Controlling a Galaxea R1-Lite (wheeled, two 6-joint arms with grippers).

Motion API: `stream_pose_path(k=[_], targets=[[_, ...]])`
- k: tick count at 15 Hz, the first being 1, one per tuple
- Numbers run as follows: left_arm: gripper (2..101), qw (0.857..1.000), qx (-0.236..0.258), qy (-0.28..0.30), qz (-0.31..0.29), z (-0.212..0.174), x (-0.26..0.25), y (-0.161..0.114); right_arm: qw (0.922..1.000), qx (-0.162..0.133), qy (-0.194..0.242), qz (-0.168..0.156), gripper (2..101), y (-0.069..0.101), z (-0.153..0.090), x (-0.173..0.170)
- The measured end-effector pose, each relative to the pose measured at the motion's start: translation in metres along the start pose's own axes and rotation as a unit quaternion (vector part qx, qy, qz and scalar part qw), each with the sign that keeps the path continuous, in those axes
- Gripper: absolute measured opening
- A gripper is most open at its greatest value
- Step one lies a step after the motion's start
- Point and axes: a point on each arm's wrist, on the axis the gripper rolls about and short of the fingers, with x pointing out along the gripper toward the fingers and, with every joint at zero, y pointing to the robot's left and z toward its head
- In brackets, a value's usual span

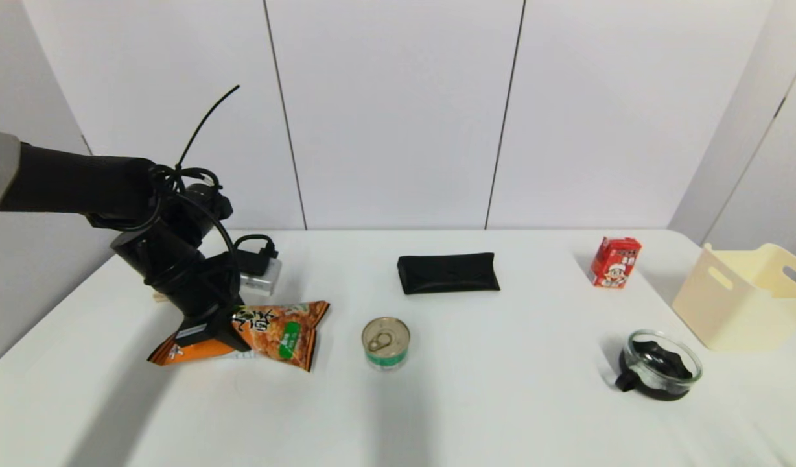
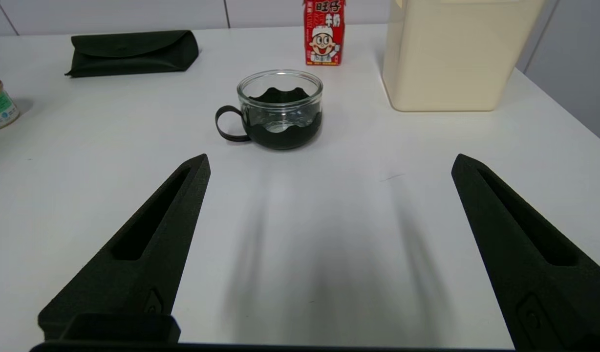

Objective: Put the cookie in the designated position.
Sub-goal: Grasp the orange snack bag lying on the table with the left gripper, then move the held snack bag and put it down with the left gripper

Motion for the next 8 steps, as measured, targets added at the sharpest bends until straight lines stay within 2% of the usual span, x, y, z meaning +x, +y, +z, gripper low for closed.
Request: stream_pose_path(k=[4,8], targets=[[24.9,0.998,-0.033,-0.048,0.026,0.008,-0.020,-0.004,1.0000,0.000,0.000,0.000,98.0,0.000,0.000,0.000],[24.8,0.986,-0.053,-0.090,0.132,0.031,-0.065,0.019,1.0000,0.000,0.000,0.000,98.0,0.000,0.000,0.000]])
